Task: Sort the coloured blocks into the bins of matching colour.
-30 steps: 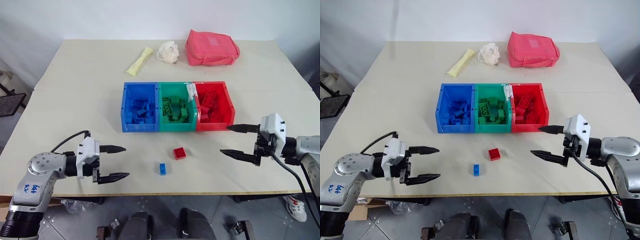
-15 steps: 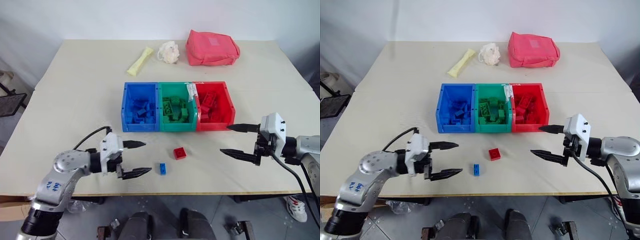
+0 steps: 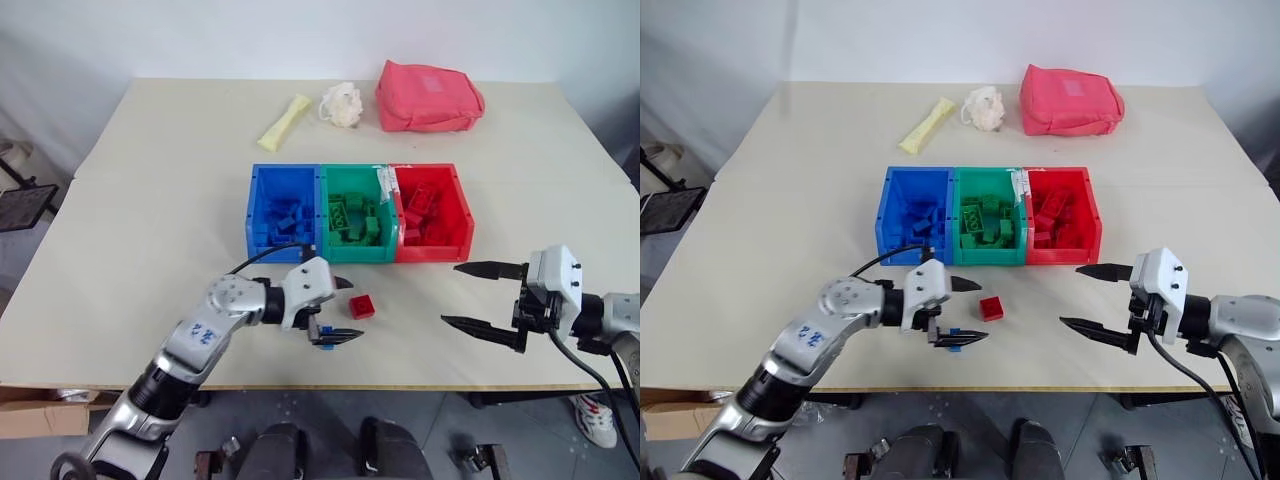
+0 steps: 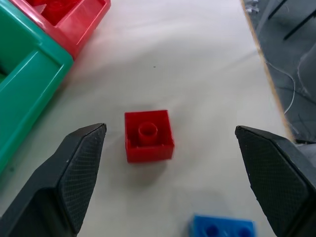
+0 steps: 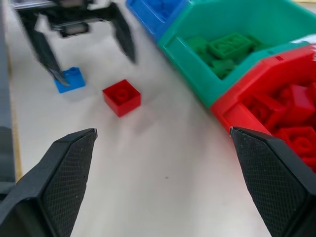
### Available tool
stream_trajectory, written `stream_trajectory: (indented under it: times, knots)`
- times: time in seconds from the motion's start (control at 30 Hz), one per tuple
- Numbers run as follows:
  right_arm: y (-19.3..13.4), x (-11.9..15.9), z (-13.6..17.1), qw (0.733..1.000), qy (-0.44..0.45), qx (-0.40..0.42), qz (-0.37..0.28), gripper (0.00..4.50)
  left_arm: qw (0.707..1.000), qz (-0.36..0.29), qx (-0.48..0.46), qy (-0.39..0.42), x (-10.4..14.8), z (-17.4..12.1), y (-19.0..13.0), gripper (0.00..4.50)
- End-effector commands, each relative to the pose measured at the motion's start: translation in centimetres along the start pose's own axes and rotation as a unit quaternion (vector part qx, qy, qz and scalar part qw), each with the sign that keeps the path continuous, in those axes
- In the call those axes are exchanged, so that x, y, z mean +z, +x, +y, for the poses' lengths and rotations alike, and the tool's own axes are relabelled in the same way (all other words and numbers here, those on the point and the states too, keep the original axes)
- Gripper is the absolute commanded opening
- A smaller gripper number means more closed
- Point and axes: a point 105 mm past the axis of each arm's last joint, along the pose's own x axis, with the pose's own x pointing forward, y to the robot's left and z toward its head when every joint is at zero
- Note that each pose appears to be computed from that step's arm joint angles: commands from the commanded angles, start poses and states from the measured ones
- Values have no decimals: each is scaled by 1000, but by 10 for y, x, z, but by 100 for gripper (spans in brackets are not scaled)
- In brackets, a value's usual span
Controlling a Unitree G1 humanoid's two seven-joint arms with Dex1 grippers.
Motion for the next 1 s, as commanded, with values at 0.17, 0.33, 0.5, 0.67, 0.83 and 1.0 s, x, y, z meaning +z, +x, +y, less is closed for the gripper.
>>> stream_trajectory:
  times: [0.17, 0.33, 0.5, 0.67, 0.83, 1.0]
  knots:
    - [-4, 8, 8, 1000, -10, -21, -10, 450, 999, 11, -8, 32, 7, 5, 25, 445]
    - [-9, 6, 9, 999, -8, -39, -8, 450, 997, 59, -24, 43, -3, 5, 27, 445]
    - [-11, 4, 11, 999, -5, -50, -6, 450, 994, 91, -24, 55, -10, 9, 27, 384]
    - [-12, 3, 10, 998, -5, -57, -6, 450, 994, 94, -24, 54, -11, 9, 26, 225]
    - [-13, 2, 8, 998, -6, -60, -6, 450, 995, 81, -23, 53, -6, 9, 29, 146]
    - [-15, 2, 7, 998, -8, -63, -4, 450, 996, 69, -23, 54, -1, 8, 31, 146]
